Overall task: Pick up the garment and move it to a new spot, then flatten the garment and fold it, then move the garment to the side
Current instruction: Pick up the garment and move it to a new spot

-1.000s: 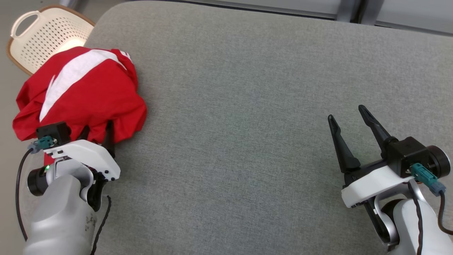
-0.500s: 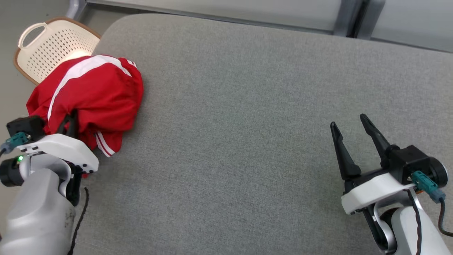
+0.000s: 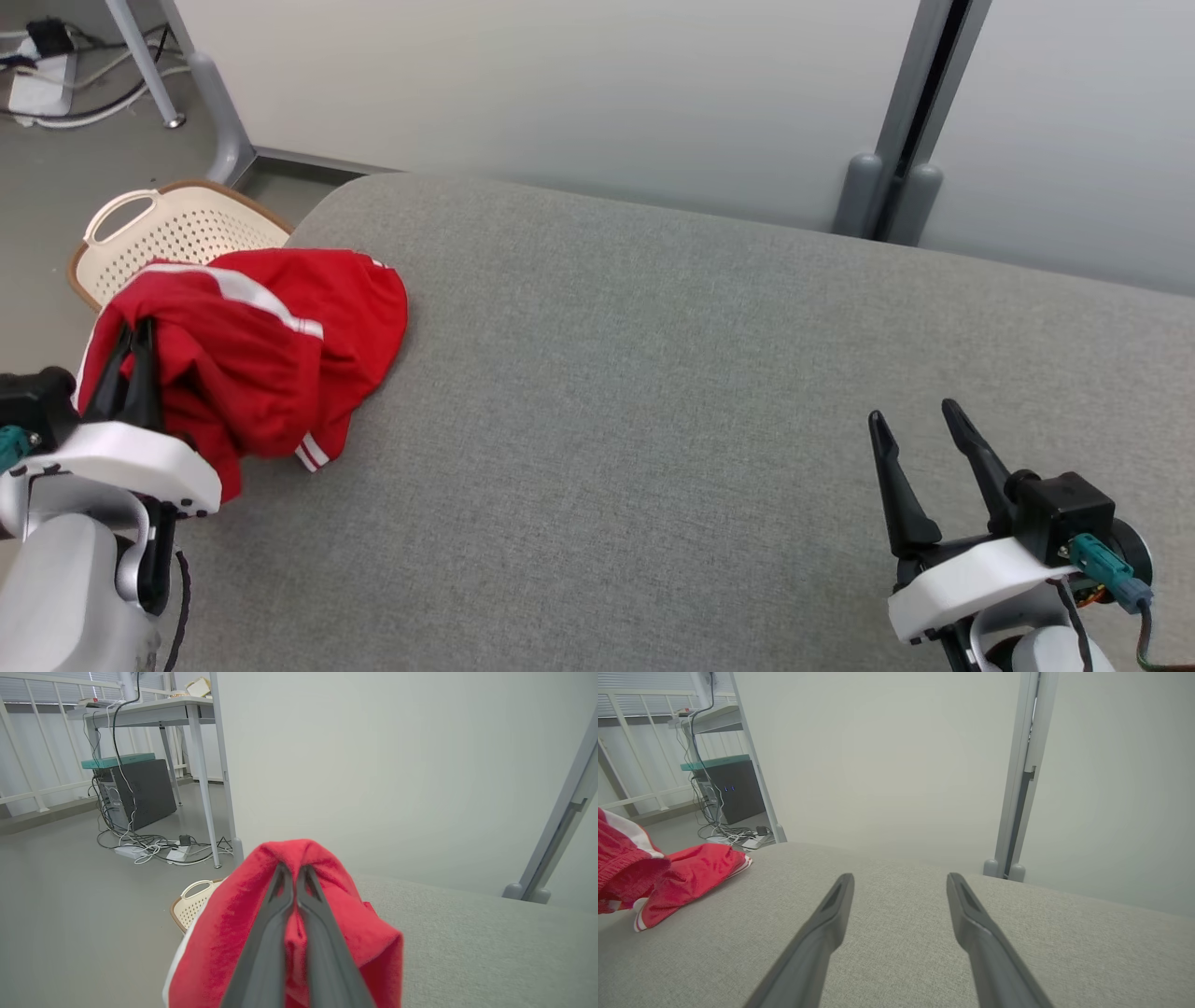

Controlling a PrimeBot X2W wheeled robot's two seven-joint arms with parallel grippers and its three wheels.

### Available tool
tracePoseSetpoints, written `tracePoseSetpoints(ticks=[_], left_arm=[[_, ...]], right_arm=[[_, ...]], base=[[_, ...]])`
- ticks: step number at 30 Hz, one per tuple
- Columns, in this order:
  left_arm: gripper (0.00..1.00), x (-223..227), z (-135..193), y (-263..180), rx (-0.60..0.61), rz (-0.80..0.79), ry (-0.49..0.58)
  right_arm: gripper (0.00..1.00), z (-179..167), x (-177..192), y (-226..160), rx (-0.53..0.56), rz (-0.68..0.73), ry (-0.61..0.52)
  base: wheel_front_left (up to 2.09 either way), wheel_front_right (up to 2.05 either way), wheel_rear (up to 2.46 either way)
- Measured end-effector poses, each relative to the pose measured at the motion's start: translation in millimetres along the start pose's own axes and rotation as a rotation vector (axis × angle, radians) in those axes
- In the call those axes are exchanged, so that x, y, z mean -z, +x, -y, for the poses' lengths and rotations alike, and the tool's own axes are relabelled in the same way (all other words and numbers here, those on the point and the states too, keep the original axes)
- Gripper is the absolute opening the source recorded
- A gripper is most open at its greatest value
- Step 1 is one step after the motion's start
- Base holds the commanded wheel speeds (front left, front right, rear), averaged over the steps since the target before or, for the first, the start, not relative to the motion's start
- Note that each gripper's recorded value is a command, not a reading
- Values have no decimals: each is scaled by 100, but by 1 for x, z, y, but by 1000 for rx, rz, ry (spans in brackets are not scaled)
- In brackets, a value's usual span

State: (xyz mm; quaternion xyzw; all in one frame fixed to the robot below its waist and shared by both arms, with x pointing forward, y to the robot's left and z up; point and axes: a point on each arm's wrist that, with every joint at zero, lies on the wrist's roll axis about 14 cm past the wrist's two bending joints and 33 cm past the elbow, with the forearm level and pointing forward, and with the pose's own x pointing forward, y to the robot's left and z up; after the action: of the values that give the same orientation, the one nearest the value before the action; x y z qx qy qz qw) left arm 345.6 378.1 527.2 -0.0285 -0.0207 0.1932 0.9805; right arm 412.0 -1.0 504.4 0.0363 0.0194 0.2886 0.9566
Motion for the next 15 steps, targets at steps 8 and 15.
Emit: tracePoseSetpoints(ticks=[8, 15], left_arm=[[0, -15, 38, -22, 100, 74, -13], [0, -13, 123, -39, 305, 44, -49]], right_arm=[[100, 7, -10, -30, 63, 29, 2], [100, 23, -13, -51, 134, 39, 6]], base=[[0, 0, 0], [0, 0, 0]])
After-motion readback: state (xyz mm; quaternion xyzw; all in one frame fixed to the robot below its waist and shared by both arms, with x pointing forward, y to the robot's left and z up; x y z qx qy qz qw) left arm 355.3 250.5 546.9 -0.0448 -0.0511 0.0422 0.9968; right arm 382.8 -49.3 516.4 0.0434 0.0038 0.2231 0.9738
